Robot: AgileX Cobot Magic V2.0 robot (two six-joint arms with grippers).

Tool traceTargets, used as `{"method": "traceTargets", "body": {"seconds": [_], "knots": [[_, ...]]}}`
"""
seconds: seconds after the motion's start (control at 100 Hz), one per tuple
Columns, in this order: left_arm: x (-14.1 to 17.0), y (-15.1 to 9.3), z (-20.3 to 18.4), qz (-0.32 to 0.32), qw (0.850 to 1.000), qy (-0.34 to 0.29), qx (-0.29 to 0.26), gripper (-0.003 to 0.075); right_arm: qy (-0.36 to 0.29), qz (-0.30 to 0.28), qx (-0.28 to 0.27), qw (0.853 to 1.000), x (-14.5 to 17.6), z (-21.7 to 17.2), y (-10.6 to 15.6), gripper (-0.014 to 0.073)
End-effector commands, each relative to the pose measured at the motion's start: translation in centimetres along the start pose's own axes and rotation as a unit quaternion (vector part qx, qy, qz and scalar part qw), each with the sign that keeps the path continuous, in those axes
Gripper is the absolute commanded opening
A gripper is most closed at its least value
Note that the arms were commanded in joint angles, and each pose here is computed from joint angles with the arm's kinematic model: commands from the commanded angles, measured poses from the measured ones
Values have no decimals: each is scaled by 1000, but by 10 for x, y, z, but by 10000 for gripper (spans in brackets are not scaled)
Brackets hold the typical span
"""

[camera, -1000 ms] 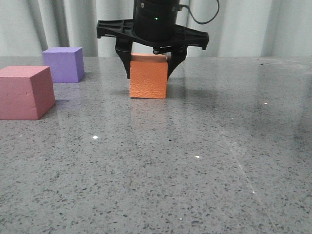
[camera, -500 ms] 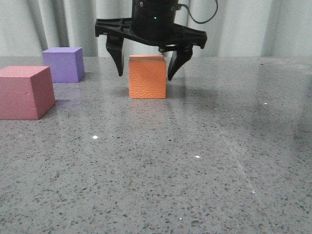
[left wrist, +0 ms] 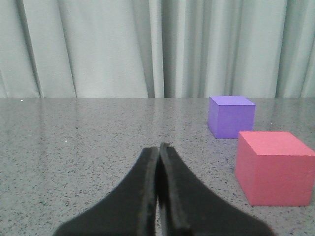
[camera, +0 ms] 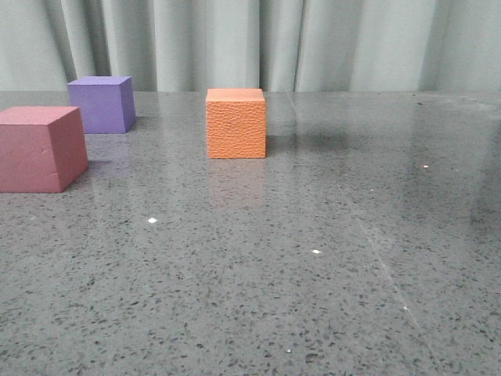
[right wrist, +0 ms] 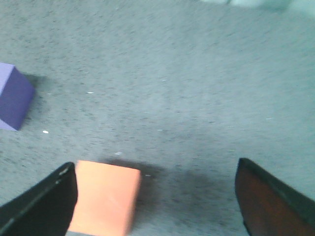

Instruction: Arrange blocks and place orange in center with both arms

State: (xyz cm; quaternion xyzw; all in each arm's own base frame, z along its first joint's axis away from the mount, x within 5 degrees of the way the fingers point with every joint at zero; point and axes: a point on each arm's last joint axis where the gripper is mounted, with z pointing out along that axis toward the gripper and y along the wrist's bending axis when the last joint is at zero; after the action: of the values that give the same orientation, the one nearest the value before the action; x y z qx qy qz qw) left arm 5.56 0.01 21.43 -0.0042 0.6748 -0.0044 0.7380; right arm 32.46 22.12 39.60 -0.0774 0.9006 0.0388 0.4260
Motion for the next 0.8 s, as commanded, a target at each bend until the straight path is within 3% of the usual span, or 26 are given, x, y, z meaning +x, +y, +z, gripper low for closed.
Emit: {"method": "traceTargets", "body": {"seconds": [0.0,0.26,0.51,0.71,0.79], "knots": [[10,-2,-2,-6,1000,-26,11,-19,-64,-23,11,998,-21,-45,-22,589],[10,-2,-2,-6,1000,-26,11,-19,-89,-17,30,995,-6,-82,-70,312],[10,-2,-2,-6,1000,-26,11,-19,-75,19,77,994,49,-98,-127,125],[10,-2,-2,-6,1000,-26,11,-19,-68,21,86,994,99,-115,-146,-71],[10,-2,-2,-6,1000,-26,11,-19,-68,20,85,994,116,-122,-150,-60]]}}
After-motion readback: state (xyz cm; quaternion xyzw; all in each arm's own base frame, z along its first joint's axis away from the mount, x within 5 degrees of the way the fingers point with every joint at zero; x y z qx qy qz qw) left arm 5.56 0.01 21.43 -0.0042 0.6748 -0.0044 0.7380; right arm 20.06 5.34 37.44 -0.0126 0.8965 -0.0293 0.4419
